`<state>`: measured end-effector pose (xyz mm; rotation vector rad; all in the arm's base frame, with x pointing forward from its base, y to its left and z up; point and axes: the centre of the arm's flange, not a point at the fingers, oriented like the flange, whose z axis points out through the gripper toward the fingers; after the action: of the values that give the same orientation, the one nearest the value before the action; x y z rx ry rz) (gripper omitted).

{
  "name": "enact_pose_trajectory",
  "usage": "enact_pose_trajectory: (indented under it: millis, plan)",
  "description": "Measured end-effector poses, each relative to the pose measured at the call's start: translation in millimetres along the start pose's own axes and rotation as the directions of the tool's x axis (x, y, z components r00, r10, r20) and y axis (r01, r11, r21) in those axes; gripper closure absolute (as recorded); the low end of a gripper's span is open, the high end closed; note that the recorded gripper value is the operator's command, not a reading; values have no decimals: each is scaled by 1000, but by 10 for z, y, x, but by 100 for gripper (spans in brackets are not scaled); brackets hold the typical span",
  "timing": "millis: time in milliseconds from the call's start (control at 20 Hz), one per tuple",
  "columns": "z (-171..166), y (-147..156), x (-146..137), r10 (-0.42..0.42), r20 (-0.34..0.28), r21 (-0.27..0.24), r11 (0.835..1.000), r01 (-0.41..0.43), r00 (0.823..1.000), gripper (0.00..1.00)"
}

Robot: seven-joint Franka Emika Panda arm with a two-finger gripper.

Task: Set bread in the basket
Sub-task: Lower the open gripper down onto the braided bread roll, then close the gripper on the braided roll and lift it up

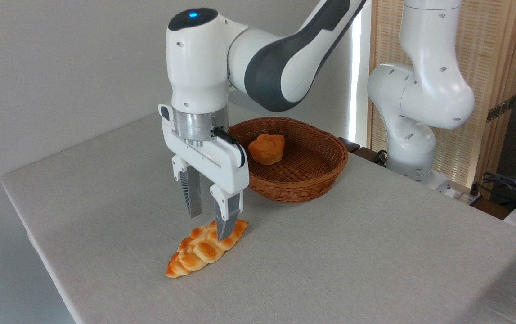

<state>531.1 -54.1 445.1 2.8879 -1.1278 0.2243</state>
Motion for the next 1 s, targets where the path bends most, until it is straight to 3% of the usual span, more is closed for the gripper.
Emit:
enact_pose_trajectory:
  millis: [150,500,550,700,750,1000]
  plan:
    - [117,-28,11,-2,-14,14,1000,3,1000,0]
    - [306,-39,-1,6,11,-6,1000,-6,1000,0]
    - [333,-40,-1,6,15,-9,1000,-6,1000,6]
    - [409,-10,23,13,25,-18,1000,-13,1000,57]
    - [426,2,33,16,27,-20,1000,-16,1000,65]
    - [433,20,48,21,27,-21,1000,-20,999,64]
